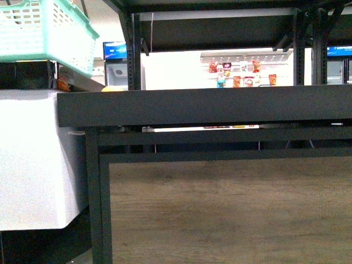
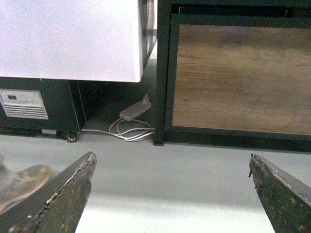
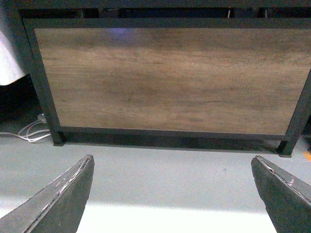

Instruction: Pick lemon from shelf

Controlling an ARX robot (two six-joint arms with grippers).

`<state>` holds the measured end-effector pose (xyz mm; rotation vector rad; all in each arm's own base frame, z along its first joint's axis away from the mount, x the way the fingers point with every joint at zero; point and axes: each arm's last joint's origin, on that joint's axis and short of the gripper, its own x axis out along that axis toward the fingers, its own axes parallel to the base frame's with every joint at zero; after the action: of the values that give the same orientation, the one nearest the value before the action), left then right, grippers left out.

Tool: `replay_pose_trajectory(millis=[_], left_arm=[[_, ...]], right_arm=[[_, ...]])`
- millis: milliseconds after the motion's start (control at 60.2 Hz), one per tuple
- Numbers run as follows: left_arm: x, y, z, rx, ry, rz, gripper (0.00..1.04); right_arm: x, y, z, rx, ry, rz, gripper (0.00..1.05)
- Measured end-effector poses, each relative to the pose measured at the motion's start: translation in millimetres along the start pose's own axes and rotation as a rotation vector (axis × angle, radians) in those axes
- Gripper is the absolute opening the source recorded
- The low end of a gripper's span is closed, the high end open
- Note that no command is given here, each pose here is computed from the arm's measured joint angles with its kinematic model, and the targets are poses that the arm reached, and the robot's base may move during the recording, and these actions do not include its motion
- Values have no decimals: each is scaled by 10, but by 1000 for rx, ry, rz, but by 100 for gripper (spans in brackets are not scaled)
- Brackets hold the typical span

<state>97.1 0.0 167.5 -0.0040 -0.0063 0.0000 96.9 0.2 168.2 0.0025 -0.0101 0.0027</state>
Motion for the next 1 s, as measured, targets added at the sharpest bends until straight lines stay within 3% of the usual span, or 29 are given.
replay_pose_trajectory(millis=[997], left_arm=[[0,0,0,0,0,0,97]], right_arm=[[0,0,0,0,0,0,97]])
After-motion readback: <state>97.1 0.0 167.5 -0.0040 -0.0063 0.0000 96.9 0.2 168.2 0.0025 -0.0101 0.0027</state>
